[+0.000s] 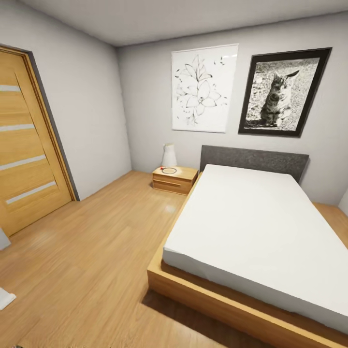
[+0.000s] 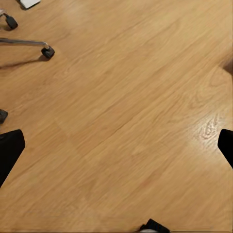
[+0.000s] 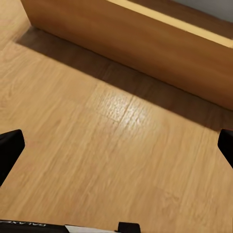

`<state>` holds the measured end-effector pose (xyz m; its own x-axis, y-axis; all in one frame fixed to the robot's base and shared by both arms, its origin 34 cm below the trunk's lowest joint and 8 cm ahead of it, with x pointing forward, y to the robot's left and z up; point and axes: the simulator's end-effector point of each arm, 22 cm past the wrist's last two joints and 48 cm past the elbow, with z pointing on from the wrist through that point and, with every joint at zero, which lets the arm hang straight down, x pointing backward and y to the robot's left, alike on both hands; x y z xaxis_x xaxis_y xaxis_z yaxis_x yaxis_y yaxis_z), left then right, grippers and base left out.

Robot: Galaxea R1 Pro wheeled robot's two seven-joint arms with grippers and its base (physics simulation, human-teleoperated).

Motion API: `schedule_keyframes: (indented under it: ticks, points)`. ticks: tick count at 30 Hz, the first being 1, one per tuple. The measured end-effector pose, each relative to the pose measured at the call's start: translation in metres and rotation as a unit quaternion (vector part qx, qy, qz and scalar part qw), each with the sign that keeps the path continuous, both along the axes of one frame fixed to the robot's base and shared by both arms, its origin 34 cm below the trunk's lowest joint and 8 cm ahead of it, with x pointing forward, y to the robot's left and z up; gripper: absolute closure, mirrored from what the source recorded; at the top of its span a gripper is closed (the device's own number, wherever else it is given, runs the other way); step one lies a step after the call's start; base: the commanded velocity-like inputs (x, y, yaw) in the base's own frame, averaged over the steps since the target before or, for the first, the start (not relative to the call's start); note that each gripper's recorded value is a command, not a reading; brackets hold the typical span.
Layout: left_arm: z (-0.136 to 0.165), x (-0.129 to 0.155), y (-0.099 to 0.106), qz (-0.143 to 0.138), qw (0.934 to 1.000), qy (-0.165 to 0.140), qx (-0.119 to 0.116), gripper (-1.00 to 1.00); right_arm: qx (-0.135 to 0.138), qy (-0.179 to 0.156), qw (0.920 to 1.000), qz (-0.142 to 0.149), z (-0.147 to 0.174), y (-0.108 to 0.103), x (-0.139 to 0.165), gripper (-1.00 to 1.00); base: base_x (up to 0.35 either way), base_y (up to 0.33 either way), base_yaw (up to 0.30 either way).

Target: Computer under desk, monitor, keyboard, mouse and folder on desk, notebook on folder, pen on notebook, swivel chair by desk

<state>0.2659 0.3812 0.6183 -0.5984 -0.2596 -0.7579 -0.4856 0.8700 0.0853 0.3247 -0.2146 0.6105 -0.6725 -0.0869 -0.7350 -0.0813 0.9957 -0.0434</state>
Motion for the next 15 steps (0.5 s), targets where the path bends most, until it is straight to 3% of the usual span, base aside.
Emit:
schedule_keyframes:
  ticks: [8,15]
  points:
    - [-0.0050,-0.0046,-0.0017,-0.001,0.9999,0.014,-0.007,-1.00,0.001,0.002,1.0000,0.001,-0.0006,0.0014,-0.0016,-1.00,0.292,0.019,0.269]
    - [-0.0057,-0.0054,-0.0030,-0.001,0.9998,0.016,-0.008,-1.00,0.001,0.004,1.0000,0.001,-0.0012,0.0015,-0.0026,-1.00,0.307,0.159,0.270]
